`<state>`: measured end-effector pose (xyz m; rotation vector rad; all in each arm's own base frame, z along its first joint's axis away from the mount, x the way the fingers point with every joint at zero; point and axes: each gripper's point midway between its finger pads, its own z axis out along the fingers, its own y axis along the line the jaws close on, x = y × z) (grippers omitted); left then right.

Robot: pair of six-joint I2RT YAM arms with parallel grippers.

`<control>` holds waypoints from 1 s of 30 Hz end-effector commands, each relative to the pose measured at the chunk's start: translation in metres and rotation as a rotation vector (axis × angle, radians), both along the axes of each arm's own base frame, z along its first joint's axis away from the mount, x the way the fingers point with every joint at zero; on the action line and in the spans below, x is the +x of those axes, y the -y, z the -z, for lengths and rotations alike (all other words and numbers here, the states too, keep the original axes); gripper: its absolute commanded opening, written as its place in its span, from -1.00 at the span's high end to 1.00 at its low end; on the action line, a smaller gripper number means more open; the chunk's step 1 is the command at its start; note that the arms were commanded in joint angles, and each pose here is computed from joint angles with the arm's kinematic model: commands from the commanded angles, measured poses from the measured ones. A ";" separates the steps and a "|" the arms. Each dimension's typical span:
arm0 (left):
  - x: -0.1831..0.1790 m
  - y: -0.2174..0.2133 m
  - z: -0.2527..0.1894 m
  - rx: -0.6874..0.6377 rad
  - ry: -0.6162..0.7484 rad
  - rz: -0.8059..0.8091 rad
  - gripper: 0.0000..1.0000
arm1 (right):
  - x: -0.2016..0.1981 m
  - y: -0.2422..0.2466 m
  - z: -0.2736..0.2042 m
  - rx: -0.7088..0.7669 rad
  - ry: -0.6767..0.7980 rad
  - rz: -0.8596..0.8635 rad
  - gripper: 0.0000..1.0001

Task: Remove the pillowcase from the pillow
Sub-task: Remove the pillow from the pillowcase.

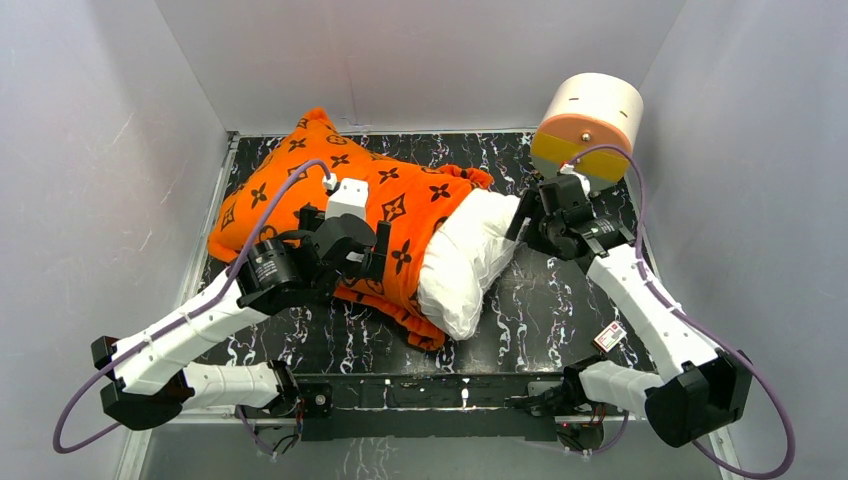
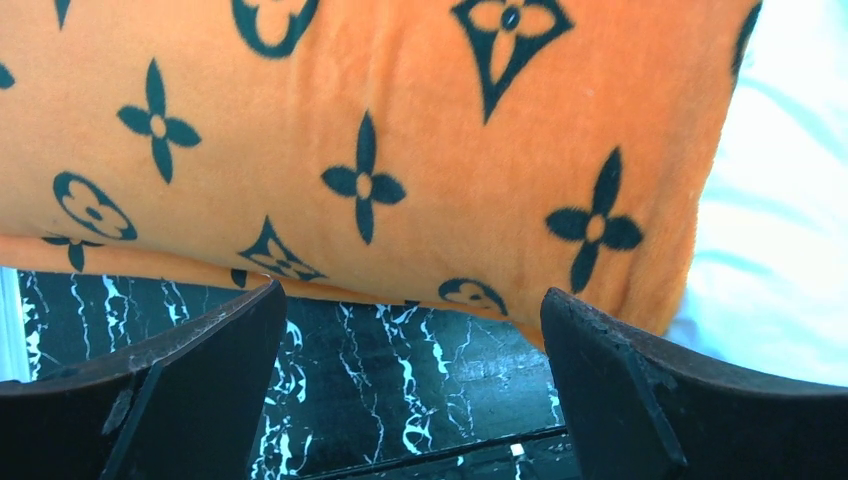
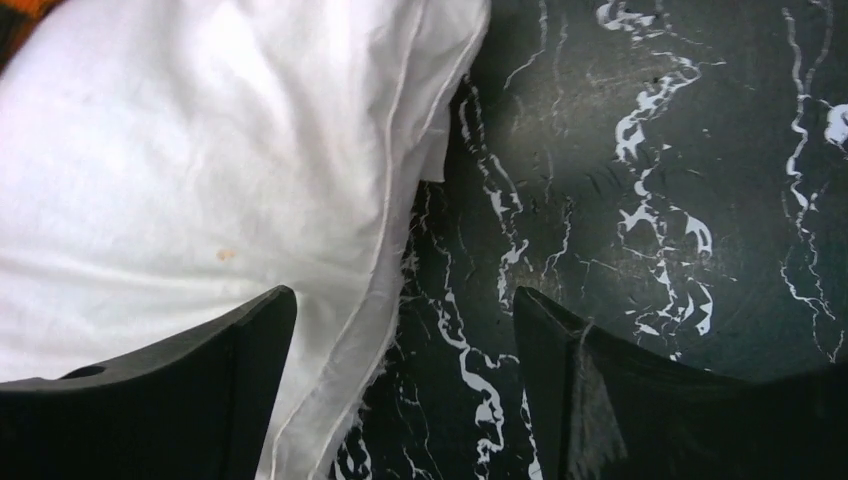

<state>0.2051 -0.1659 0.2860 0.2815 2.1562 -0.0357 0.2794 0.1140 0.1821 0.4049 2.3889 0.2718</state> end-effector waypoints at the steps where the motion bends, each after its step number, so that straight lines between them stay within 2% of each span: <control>1: 0.006 0.011 -0.002 -0.045 0.015 -0.002 -0.97 | -0.033 -0.021 -0.031 0.115 0.005 -0.159 -0.80; 4: 0.005 0.021 0.004 -0.067 -0.008 0.021 -0.97 | -0.056 -0.034 -0.034 0.328 -0.012 -0.074 -0.92; 9: 0.003 0.029 0.014 -0.091 -0.029 0.033 -0.97 | -0.105 -0.092 -0.053 0.772 0.035 -0.370 -0.97; 12: 0.003 0.031 0.014 -0.099 -0.031 0.036 -0.97 | -0.122 -0.110 -0.053 0.990 -0.015 -0.433 -0.97; 15: 0.003 0.032 0.014 -0.107 -0.031 0.037 -0.97 | -0.128 -0.121 -0.032 1.004 -0.085 -0.444 -0.97; 17: 0.004 0.034 0.014 -0.117 -0.029 0.040 -0.97 | -0.130 -0.136 -0.033 1.007 -0.070 -0.507 -0.97; 20: 0.003 0.038 0.013 -0.122 -0.040 0.051 -0.97 | -0.121 -0.152 -0.027 0.945 -0.082 -0.543 -0.94; 21: 0.002 0.039 0.013 -0.125 -0.047 0.055 -0.97 | -0.115 -0.153 -0.021 0.900 -0.084 -0.523 -0.86; 22: 0.001 0.041 0.013 -0.130 -0.054 0.059 -0.97 | -0.105 -0.147 -0.008 0.828 -0.093 -0.459 -0.69; 26: -0.004 0.045 0.022 -0.145 -0.089 0.070 -0.97 | -0.060 -0.074 0.066 0.403 -0.067 -0.014 0.15; 28: -0.006 0.046 0.027 -0.143 -0.110 0.075 -0.97 | -0.057 -0.052 0.072 0.306 -0.051 0.068 0.56; 30: -0.009 0.046 0.031 -0.141 -0.127 0.074 -0.97 | -0.055 -0.042 0.069 0.275 -0.017 0.090 0.84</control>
